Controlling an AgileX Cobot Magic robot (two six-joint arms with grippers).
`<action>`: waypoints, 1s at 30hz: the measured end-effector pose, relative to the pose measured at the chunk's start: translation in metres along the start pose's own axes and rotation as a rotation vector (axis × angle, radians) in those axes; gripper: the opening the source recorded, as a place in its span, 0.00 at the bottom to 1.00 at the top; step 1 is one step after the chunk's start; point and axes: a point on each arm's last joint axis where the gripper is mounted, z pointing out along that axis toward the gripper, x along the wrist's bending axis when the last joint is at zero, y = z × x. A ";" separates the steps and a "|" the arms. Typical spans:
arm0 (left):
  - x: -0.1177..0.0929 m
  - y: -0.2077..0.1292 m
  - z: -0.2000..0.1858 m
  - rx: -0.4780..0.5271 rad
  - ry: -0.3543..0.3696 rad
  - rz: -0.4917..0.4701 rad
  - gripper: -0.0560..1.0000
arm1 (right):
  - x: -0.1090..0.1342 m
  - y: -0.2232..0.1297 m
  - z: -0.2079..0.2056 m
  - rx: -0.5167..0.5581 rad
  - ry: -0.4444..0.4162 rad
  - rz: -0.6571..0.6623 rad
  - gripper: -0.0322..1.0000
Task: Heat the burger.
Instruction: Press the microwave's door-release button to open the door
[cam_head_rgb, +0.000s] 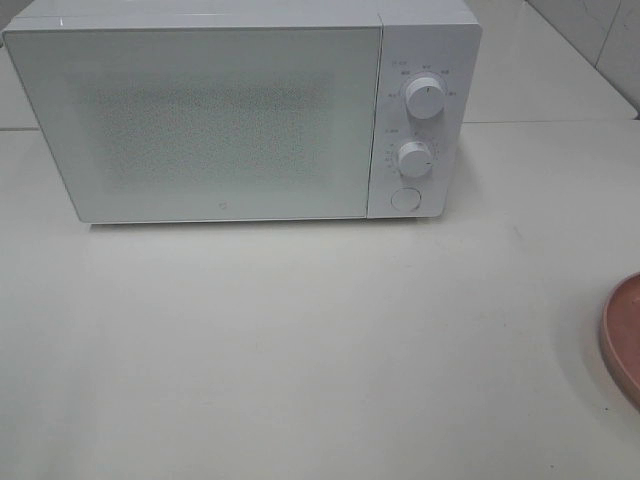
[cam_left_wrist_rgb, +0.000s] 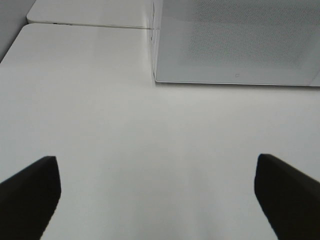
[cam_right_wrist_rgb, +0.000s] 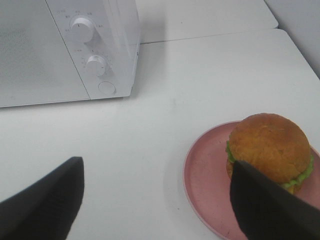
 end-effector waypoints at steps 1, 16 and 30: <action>0.000 0.000 0.000 0.000 0.000 0.000 0.97 | 0.001 0.006 0.003 0.016 -0.002 0.002 0.76; 0.000 0.000 0.000 0.000 0.000 0.000 0.97 | 0.005 0.034 0.040 0.082 -0.018 -0.003 0.76; 0.000 0.000 0.000 0.000 0.000 0.000 0.97 | 0.007 0.052 0.074 0.103 -0.021 -0.003 0.76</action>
